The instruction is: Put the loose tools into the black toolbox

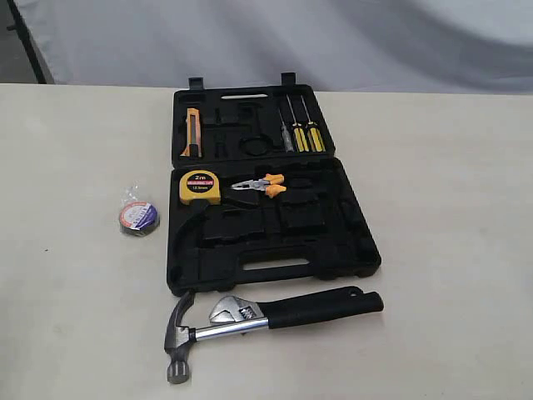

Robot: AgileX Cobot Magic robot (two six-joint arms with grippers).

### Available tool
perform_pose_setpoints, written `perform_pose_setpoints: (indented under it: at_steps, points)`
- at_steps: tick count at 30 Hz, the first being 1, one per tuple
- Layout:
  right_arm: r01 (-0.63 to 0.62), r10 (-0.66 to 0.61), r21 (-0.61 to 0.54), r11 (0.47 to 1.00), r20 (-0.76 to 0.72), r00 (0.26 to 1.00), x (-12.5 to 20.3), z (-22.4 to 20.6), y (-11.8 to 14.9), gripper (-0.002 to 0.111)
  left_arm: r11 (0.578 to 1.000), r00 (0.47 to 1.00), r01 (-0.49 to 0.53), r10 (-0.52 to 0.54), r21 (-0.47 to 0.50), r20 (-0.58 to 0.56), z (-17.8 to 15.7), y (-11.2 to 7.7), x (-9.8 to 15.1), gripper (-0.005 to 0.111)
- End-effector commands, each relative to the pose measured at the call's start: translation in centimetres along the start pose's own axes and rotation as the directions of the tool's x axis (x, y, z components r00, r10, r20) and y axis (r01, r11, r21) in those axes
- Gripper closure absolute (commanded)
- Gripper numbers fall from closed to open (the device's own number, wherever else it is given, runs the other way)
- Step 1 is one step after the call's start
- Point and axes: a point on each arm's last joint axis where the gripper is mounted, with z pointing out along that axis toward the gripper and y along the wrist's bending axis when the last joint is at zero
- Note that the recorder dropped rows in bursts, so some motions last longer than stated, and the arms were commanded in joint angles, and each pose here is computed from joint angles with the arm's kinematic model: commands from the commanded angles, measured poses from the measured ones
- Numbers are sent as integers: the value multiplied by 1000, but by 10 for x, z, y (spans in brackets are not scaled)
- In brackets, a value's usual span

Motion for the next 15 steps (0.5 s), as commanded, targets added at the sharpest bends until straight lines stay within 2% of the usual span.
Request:
perform_pose_setpoints:
  at_steps: [1,3,6,8,10,12,13,15]
  points:
    - [44,-45,8,999,182,982,-16,-2,0,108,1000,1000,22,-22,14,7,-1,0,2,105]
    - [-6,0,31,1000,195,981,-17,-2,-3,108,1000,1000,22,-22,14,7,-1,0,2,105]
    - [-212,194,81,974,187,963,-15,-2,-11,108,1000,1000,22,-22,14,7,-1,0,2,105]
    - [-209,199,99,973,100,975,-16,4,-10,108,1000,1000,22,-22,14,7,-1,0,2,105]
    - [-152,155,74,986,-31,988,-29,16,-4,109,1000,1000,22,-22,14,7,-1,0,2,105]
    - [-101,102,18,995,-228,968,-44,37,5,109,1000,1000,22,-22,14,7,-1,0,2,105]
    - [-67,60,-12,998,-314,947,-53,50,8,109,1000,1000,22,-22,14,7,-1,0,2,105]
    - [-52,3,-75,996,-537,844,-60,79,15,109,1000,1000,22,-22,14,7,-1,0,2,105]
